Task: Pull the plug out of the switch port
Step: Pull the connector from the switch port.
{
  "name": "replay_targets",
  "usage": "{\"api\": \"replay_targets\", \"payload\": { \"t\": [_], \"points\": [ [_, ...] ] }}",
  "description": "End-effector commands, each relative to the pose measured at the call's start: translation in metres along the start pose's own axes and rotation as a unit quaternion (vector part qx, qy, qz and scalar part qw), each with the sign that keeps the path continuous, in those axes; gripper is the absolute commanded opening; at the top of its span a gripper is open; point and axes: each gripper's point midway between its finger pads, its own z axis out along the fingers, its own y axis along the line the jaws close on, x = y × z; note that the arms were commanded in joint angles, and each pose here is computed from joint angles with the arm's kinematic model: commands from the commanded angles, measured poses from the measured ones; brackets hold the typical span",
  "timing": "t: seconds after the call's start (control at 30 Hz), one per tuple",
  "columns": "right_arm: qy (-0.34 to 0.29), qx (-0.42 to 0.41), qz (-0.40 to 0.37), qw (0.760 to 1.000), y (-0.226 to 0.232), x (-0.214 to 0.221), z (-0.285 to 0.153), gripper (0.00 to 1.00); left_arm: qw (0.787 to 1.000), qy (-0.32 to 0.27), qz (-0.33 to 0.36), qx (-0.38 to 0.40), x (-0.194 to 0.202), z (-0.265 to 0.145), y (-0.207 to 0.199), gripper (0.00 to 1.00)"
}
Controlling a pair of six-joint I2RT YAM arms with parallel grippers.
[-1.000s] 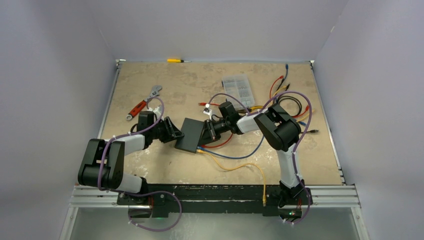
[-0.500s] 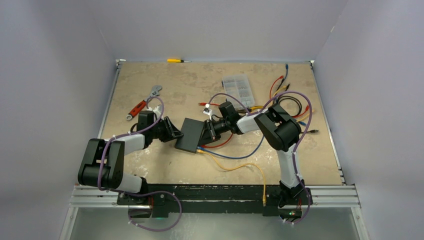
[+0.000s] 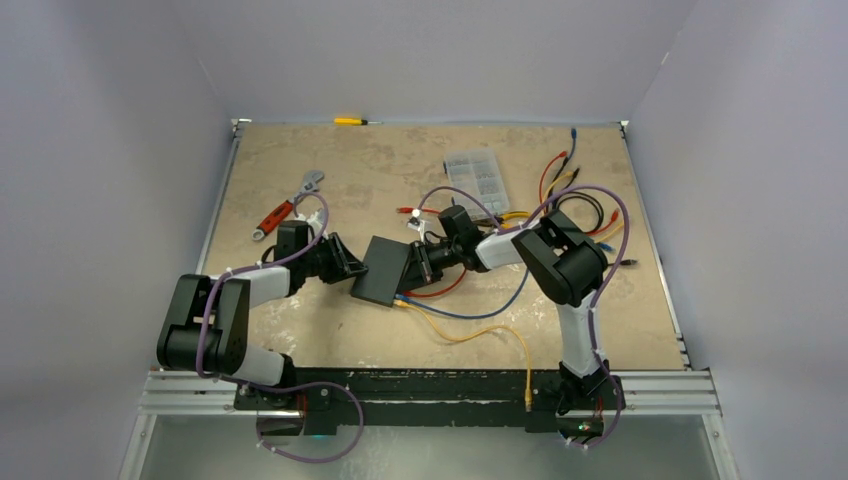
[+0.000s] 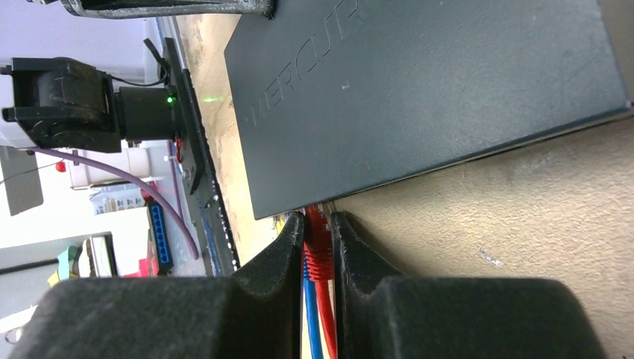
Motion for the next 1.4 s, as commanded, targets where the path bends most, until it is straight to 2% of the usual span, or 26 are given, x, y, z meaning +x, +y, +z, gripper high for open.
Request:
{"api": "replay_targets", "payload": {
  "t": [0.0, 1.07, 1.37],
  "points": [
    [0.034, 0.083, 0.036, 0.995, -0.04, 0.04, -0.007, 0.0, 0.994, 0.044, -0.029, -0.1, 0.035, 0.0, 0.048, 0.12],
    [0.013, 0.124, 0.05, 0.991, -0.066, 0.039, -0.04, 0.0, 0.993, 0.045, -0.03, -0.104, 0.036, -0.001, 0.05, 0.1],
    [-0.041, 0.16, 0.001, 0.986, -0.047, -0.009, -0.059, 0.0, 0.993, 0.045, -0.03, -0.101, 0.034, 0.0, 0.048, 0.1]
  ]
}}
